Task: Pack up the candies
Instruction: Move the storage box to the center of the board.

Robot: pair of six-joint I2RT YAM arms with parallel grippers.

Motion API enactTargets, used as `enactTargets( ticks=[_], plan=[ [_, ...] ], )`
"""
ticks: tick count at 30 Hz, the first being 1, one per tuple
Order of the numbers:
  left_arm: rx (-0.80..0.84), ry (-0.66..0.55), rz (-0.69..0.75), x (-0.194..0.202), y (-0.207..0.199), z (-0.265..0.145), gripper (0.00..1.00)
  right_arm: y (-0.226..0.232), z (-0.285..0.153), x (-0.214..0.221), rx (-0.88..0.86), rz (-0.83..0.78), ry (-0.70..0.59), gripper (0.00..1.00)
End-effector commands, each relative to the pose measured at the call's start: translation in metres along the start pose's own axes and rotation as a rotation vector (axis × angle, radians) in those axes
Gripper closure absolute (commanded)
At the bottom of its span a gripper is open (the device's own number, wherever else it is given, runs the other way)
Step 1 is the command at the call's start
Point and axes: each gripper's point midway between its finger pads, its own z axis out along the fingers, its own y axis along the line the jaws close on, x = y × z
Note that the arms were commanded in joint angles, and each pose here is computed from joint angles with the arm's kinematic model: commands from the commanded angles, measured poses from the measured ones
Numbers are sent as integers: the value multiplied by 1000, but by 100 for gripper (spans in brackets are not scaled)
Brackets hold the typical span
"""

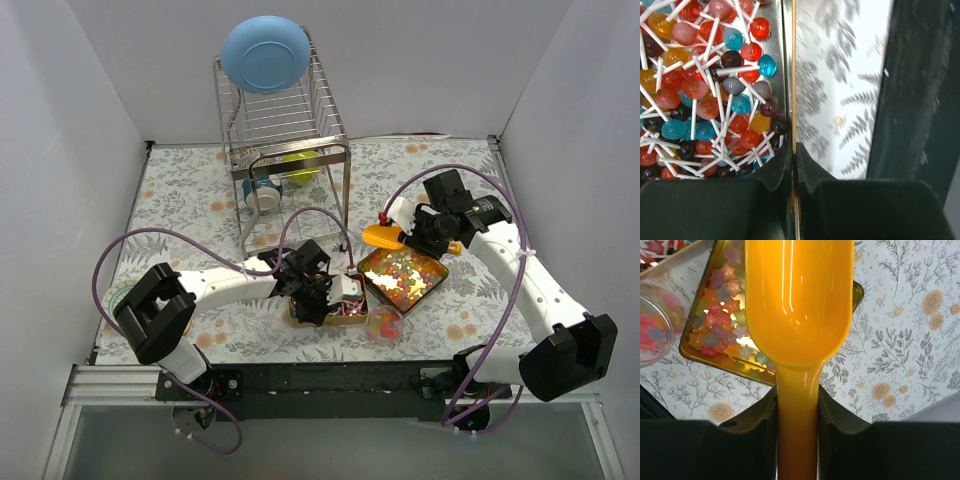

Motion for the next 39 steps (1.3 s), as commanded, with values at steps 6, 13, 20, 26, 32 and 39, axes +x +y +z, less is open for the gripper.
enactTargets(
  ticks=[6, 13, 20, 26, 32, 39],
  plan=[
    [-151, -77, -92, -45, 38, 16, 100, 5, -5, 5, 23, -2, -27, 99],
    [-174, -101, -61, -65, 47, 31, 97, 7, -7, 10, 26, -13, -18, 99],
    [-168, -184, 23, -82, 31, 1, 61, 5, -12, 16, 42, -65, 3, 99],
    [-199, -287, 46, -94, 8, -52, 52, -3, -17, 23, 6, -228, 93, 99],
    [-292, -390, -111, -60, 6, -78, 50, -13, -17, 11, 25, -481, 236, 99],
    [-371, -438, -690, -13, 47, -93, 68, -15, -12, -9, 9, -719, 409, 99]
  ],
)
